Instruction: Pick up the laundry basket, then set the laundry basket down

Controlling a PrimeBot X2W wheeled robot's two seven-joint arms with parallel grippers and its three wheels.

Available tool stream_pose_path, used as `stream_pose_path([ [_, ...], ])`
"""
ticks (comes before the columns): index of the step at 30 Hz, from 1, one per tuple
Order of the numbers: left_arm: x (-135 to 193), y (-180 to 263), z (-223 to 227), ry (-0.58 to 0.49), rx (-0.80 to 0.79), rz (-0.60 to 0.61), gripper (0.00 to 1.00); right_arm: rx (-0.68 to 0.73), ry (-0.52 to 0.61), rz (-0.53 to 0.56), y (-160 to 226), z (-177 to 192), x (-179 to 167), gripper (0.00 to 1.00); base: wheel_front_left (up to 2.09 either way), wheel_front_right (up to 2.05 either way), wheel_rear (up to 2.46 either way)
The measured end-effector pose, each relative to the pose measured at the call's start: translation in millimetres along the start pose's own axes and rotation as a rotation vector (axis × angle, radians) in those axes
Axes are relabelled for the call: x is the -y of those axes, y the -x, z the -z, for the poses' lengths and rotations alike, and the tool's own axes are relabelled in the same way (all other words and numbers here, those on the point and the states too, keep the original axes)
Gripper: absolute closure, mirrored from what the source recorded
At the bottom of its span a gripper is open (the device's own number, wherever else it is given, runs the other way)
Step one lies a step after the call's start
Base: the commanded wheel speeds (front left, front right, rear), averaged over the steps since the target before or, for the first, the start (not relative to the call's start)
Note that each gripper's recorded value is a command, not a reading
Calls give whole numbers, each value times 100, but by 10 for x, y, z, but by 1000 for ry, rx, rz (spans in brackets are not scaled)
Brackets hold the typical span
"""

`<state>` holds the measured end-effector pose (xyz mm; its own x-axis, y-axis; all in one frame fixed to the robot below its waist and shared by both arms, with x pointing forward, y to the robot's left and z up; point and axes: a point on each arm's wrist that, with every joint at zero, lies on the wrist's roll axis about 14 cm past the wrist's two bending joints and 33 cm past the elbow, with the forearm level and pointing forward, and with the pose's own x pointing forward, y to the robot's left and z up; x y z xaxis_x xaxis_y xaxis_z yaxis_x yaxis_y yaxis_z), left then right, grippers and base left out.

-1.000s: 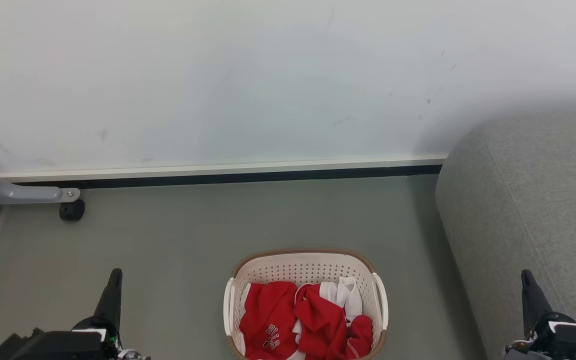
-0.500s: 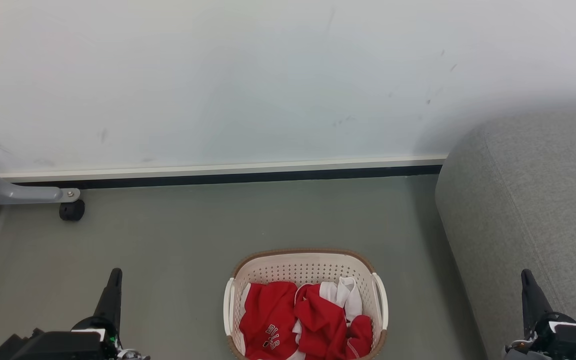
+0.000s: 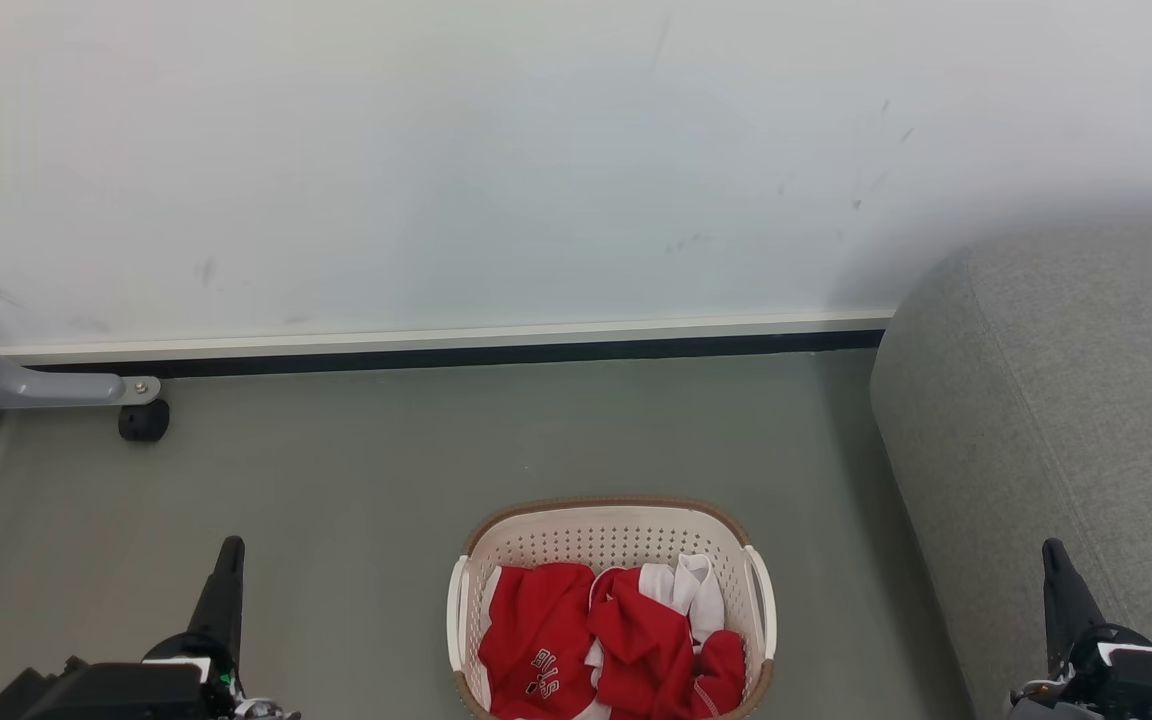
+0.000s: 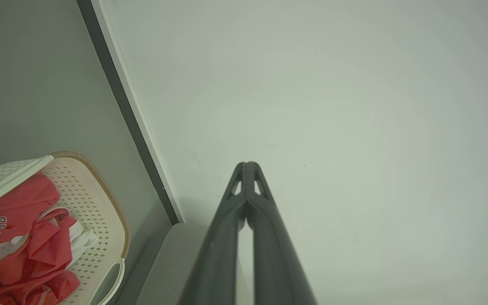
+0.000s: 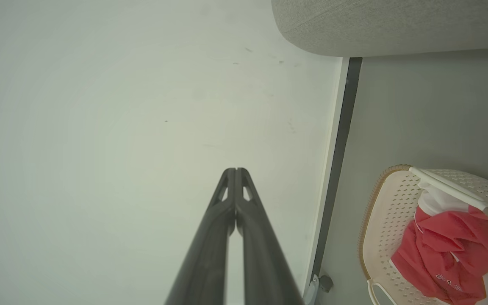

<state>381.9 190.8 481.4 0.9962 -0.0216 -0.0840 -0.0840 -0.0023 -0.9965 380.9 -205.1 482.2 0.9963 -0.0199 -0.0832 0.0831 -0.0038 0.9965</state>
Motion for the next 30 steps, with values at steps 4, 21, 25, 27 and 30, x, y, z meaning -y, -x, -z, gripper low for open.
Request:
stream_pose_path([
  [4,0,0,0,0,0,0,100,0,0,0,0,0,0,100,0,0,0],
  [21,2,0,1,0,0,1,100,0,0,0,0,1,-1,100,0,0,0],
  [25,3,-1,1,0,0,1,100,0,0,0,0,1,-1,100,0,0,0],
  [27,3,0,1,0,0,1,100,0,0,0,0,1,-1,100,0,0,0],
  [30,3,-1,0,0,0,1,100,0,0,0,0,1,-1,100,0,0,0],
])
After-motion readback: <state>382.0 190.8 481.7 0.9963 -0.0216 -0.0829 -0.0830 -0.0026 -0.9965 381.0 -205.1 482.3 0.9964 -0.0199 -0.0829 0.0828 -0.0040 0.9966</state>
